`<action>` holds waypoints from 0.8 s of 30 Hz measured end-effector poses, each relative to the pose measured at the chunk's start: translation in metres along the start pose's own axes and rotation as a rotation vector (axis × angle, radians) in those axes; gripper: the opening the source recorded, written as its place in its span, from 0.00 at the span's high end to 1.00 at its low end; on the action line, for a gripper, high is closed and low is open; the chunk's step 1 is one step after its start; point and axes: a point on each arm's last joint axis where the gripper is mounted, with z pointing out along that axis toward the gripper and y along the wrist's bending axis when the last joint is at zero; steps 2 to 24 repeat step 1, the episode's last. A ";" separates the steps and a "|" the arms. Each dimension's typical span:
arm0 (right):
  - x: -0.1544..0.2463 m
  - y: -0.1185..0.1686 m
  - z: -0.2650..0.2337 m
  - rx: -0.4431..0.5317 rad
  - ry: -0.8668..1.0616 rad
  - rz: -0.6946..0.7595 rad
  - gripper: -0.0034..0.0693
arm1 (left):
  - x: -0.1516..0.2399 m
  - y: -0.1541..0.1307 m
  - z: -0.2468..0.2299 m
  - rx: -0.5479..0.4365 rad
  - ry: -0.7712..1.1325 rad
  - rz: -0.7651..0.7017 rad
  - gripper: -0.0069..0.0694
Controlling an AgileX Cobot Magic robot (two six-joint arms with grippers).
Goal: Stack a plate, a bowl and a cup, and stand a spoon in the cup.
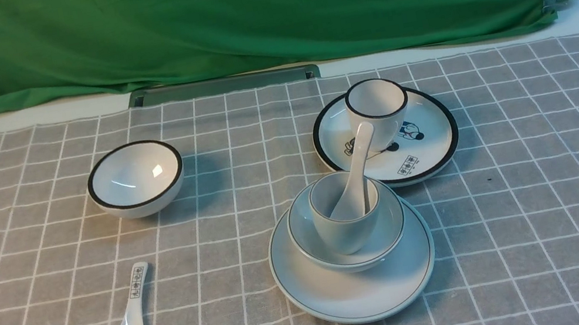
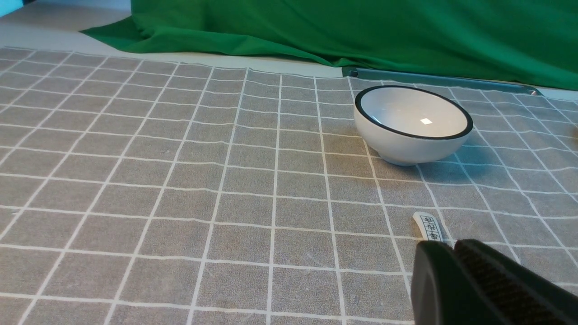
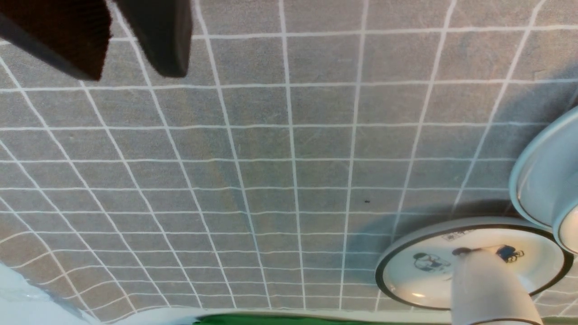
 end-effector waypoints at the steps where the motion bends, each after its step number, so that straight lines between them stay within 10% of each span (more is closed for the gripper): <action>1: 0.000 0.000 0.000 0.000 0.000 0.000 0.62 | 0.000 0.000 0.000 0.000 0.000 0.000 0.89; 24: 0.000 0.000 0.000 0.000 0.000 0.000 0.62 | 0.000 0.000 0.000 0.000 0.000 0.000 0.89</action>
